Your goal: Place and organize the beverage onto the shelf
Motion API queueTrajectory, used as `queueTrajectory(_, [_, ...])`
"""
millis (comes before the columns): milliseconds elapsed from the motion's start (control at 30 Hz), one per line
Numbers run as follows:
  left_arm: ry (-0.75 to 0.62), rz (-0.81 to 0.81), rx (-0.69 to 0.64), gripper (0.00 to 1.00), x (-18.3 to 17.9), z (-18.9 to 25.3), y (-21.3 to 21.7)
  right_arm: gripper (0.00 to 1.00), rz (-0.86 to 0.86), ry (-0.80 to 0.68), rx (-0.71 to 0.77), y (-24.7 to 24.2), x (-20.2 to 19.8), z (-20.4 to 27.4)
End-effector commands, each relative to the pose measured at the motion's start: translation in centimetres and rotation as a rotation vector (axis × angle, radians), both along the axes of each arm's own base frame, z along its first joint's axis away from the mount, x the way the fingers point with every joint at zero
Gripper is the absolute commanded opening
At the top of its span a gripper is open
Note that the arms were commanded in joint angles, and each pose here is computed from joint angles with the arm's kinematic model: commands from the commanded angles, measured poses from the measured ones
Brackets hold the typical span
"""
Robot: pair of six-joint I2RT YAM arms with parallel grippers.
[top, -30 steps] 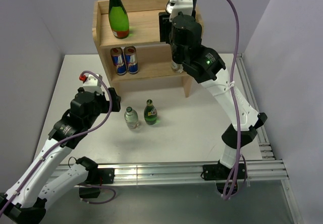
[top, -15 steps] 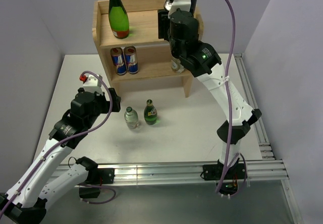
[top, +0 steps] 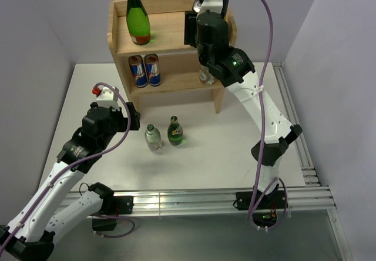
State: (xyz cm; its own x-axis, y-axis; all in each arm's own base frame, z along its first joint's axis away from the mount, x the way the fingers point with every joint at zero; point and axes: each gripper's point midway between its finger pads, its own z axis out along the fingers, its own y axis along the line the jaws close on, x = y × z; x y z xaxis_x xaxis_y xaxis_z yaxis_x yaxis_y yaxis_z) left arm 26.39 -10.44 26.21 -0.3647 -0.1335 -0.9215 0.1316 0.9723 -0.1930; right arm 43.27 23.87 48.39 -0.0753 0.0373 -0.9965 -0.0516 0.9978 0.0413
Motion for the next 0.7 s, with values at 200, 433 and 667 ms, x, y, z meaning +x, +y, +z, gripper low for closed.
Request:
queueTrajectory(200, [-0.031,-0.012,-0.026,0.99,0.1,0.8,-0.2,0.89,-0.018,-0.072,0.091,-0.6,0.2,2.3])
queueTrajectory(433, [-0.033,-0.014,-0.029,0.99,0.0,0.8,-0.2,0.97,-0.017,-0.06,0.087,-0.4,0.4,1.7])
queueTrajectory(667, [-0.032,-0.017,-0.029,0.99,0.0,0.8,-0.3,0.96,-0.026,-0.059,0.1,-0.3,0.6,1.5])
